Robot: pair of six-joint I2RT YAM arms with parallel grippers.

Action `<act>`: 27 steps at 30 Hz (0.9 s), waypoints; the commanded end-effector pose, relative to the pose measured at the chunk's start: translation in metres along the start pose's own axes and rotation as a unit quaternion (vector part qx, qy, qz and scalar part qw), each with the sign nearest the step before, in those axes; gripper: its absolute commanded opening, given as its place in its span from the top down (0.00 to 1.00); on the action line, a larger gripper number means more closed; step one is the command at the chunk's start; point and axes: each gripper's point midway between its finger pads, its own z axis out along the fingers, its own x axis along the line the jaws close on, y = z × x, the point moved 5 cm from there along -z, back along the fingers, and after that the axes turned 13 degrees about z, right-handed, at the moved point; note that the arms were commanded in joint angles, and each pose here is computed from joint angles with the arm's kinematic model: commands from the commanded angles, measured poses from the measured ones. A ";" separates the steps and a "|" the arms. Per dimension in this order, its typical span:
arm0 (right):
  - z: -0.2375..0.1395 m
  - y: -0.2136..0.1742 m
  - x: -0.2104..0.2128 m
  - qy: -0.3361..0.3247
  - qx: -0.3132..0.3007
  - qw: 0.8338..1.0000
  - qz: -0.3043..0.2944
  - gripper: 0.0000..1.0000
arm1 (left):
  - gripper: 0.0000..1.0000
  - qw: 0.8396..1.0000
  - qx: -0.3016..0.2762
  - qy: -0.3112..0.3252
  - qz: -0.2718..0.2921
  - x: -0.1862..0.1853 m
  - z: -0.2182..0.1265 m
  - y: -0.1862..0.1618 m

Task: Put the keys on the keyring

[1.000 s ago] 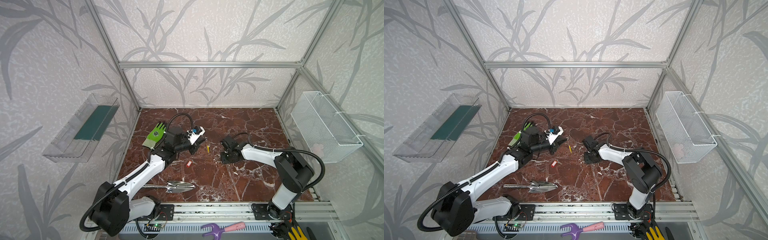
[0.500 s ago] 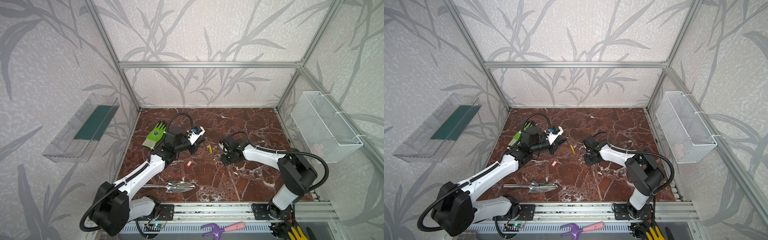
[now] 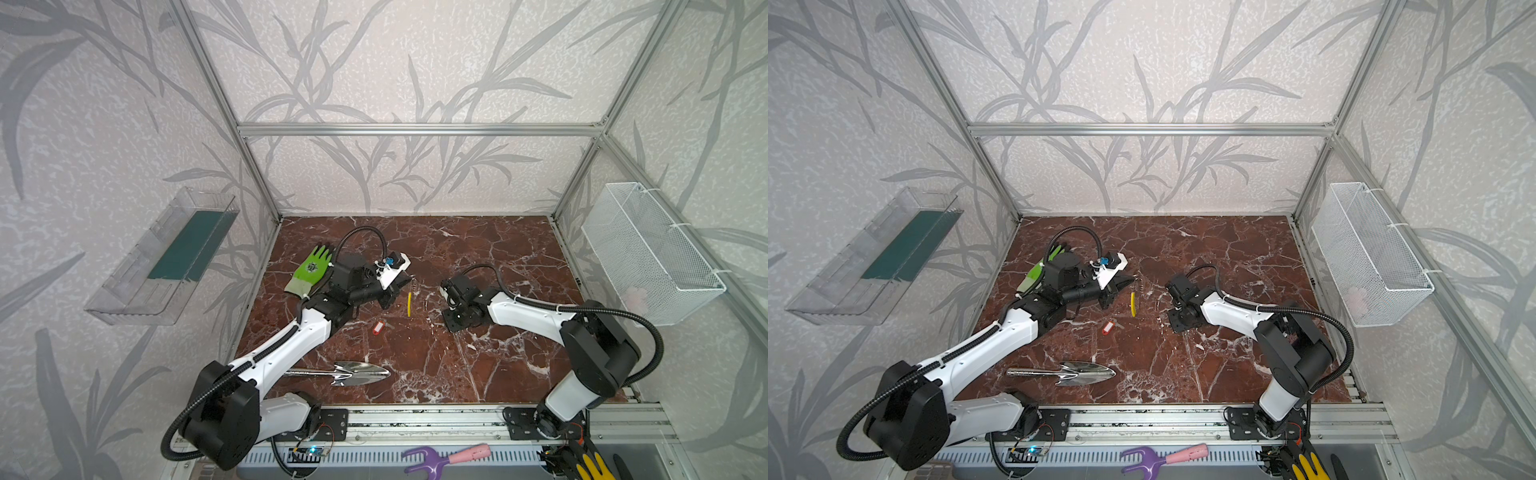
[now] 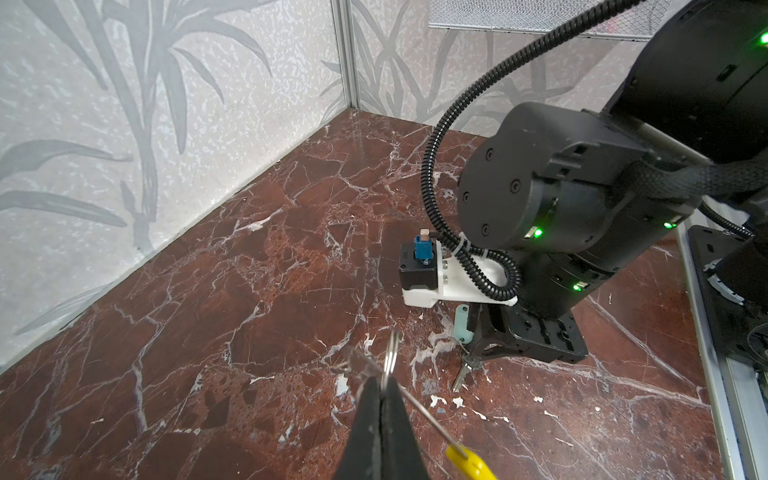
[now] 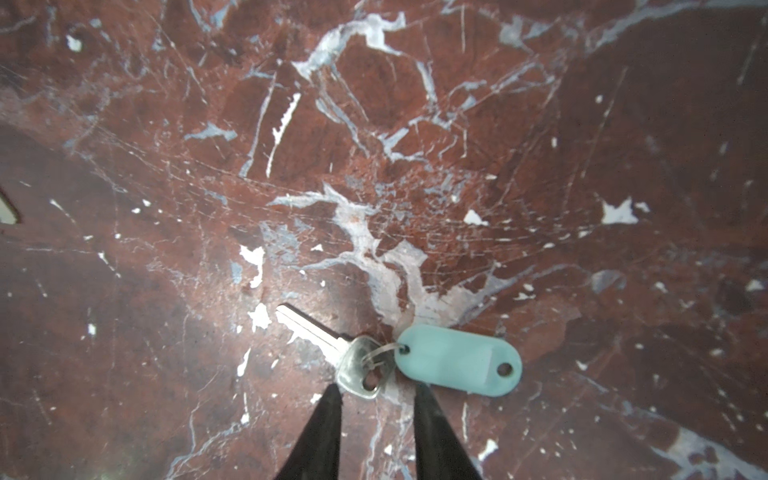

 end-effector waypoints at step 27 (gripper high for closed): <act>-0.005 0.003 -0.005 -0.062 -0.008 0.998 -0.004 0.98 | 1.00 1.000 -0.014 -0.003 0.005 -0.001 0.002 0.003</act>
